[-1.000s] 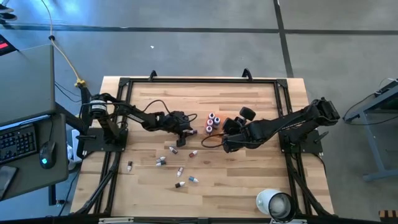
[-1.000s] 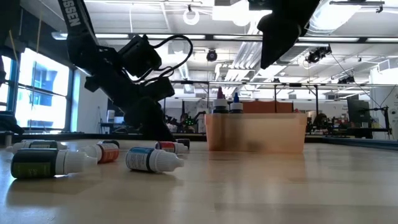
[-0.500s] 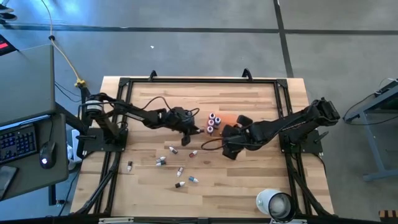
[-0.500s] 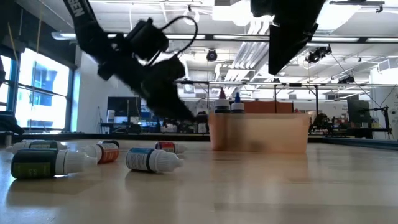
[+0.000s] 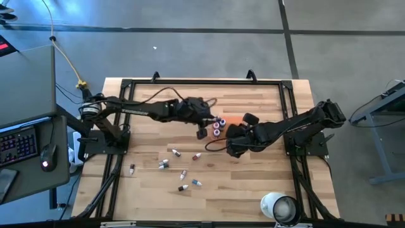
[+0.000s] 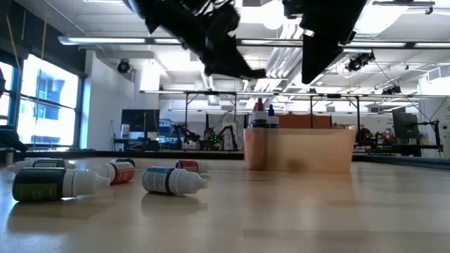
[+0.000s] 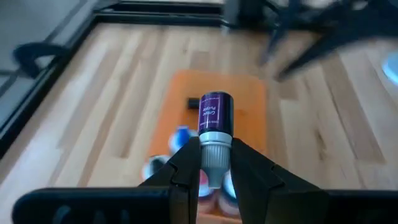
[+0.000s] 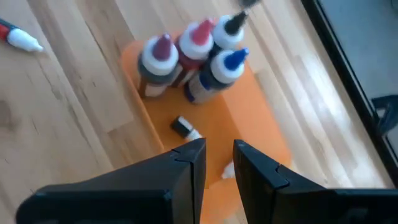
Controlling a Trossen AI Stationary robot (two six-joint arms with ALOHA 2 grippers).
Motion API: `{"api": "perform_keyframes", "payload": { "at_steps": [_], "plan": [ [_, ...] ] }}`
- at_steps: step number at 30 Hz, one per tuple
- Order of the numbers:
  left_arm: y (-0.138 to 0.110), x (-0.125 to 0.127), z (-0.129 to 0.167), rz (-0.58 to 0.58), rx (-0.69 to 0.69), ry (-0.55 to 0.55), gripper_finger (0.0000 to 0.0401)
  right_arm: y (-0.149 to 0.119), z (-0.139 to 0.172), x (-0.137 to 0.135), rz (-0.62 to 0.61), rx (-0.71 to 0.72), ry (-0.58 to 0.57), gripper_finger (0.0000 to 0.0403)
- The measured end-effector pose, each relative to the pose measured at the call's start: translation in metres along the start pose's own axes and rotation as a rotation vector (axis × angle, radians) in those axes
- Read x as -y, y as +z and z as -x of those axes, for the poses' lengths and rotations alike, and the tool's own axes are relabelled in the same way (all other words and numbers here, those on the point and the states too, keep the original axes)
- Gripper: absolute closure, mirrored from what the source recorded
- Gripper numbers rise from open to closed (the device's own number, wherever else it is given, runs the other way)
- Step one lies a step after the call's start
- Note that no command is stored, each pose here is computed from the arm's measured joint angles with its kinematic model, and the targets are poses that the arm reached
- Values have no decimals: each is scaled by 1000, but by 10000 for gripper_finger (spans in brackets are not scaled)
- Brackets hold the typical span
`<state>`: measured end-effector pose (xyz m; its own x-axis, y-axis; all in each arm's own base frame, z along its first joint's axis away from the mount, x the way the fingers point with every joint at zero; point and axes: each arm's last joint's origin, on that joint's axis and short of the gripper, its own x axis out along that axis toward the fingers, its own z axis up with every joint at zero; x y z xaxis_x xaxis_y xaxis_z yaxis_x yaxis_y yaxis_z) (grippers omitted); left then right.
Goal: Pick & Place food coloring
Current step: Put the top small purple food coloring bottle into the orange bin
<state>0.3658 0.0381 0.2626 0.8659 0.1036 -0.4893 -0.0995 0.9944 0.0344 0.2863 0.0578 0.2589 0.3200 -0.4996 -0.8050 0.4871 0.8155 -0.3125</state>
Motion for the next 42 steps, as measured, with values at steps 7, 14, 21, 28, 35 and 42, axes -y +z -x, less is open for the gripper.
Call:
{"api": "perform_keyframes", "payload": {
  "at_steps": [7,14,21,28,35,42],
  "plan": [
    [16,21,-33,-11,2,-53,332,-23,25,21,-192,-106,-81,329],
    [27,35,-83,-4,-12,-39,332,-63,51,33,-247,109,-199,329],
    [50,37,-100,-15,-84,45,332,-84,50,51,-302,167,-106,329],
    [29,39,-130,-33,-240,59,332,-96,44,59,-335,189,-25,329],
    [36,38,-126,-63,-251,53,303,-95,46,60,-338,236,29,329],
    [37,38,-127,-77,-238,58,228,-88,49,56,-284,298,70,329]
  ]
}}
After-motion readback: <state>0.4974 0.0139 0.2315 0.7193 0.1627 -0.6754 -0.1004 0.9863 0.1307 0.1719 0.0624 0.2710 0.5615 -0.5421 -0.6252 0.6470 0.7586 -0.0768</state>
